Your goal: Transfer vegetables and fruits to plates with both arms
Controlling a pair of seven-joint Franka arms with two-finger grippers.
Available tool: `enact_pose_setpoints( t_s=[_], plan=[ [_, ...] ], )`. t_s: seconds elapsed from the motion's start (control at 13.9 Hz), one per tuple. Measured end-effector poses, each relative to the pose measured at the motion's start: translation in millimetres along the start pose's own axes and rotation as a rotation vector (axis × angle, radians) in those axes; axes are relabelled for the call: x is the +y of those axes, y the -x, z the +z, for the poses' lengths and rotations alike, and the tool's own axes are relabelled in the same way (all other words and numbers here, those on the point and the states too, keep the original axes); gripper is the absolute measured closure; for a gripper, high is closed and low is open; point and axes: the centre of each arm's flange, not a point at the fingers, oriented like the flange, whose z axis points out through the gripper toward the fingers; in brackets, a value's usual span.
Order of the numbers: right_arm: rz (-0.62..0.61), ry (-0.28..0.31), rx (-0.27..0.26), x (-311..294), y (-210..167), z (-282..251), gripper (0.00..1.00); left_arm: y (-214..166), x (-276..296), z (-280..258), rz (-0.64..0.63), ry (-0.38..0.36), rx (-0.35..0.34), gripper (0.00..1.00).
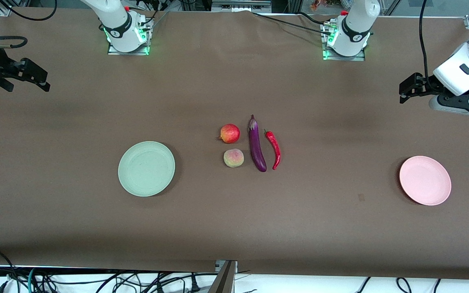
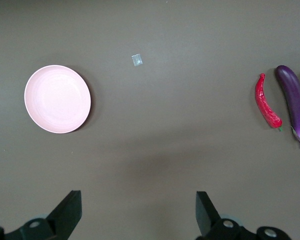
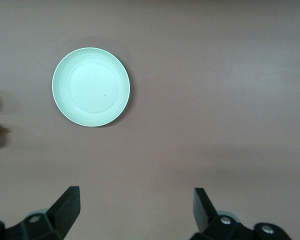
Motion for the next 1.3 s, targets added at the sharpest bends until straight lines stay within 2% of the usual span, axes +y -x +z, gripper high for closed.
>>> enact_pose_setpoints(
  t_s=[0.79, 1.3],
  plan=[
    [-0.016, 0.000, 0.010, -9.3, -2.5, 1.0, 0.00, 0.0, 0.0, 0.0, -0.001, 0.003, 0.000, 0.00],
    [-0.049, 0.014, -0.062, -16.6, -21.8, 41.9, 0.00, -1.3, 1.4, 2.0, 0.000, 0.019, -0.002, 0.00]
  ],
)
